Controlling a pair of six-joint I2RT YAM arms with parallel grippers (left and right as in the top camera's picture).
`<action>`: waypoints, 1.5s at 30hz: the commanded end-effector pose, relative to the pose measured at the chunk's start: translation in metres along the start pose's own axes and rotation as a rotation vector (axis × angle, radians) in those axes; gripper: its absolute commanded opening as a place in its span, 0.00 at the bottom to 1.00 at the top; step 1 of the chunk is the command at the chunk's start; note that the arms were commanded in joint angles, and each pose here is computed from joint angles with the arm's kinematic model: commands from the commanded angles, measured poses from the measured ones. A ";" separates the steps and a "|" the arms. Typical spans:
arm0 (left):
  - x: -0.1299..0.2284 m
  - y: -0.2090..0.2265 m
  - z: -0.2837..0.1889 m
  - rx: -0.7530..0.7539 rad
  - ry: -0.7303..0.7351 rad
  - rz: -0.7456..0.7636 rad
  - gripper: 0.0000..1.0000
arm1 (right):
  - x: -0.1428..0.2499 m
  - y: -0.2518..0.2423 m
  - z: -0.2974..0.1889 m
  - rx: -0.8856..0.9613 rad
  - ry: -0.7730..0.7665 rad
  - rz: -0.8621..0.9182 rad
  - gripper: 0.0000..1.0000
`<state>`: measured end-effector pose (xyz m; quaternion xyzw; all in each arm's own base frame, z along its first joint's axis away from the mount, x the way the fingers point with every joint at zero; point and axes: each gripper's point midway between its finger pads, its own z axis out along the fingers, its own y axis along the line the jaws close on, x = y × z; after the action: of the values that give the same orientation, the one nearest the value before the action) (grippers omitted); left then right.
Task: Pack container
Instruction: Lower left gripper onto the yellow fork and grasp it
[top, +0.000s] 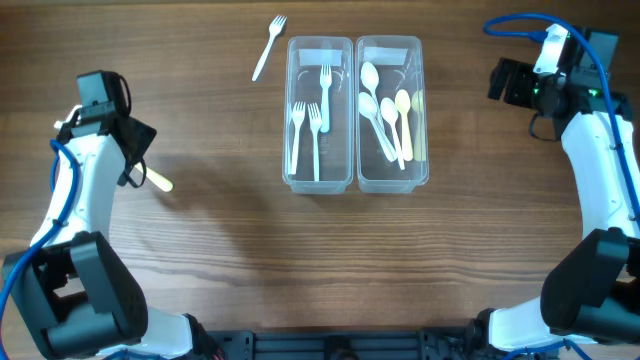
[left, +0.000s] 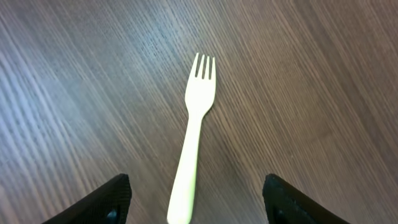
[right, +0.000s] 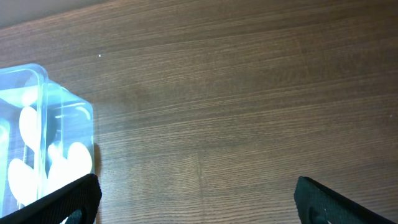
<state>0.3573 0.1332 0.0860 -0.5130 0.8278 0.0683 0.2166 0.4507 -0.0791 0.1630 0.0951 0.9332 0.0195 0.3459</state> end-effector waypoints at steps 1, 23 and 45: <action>0.013 0.005 0.020 0.000 0.033 -0.025 0.71 | -0.009 0.002 -0.007 0.003 -0.029 -0.016 1.00; 0.044 0.013 0.089 -0.069 0.114 0.000 0.73 | -0.009 0.002 -0.007 0.003 -0.029 -0.016 1.00; 0.038 0.030 0.113 -0.047 0.175 -0.011 0.04 | -0.009 0.002 -0.007 0.003 -0.029 -0.016 1.00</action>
<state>0.3662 0.1692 -0.0012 -0.5324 0.8235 0.0576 0.1873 0.4506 -0.0791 0.1629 0.0951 0.9333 0.0195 0.3457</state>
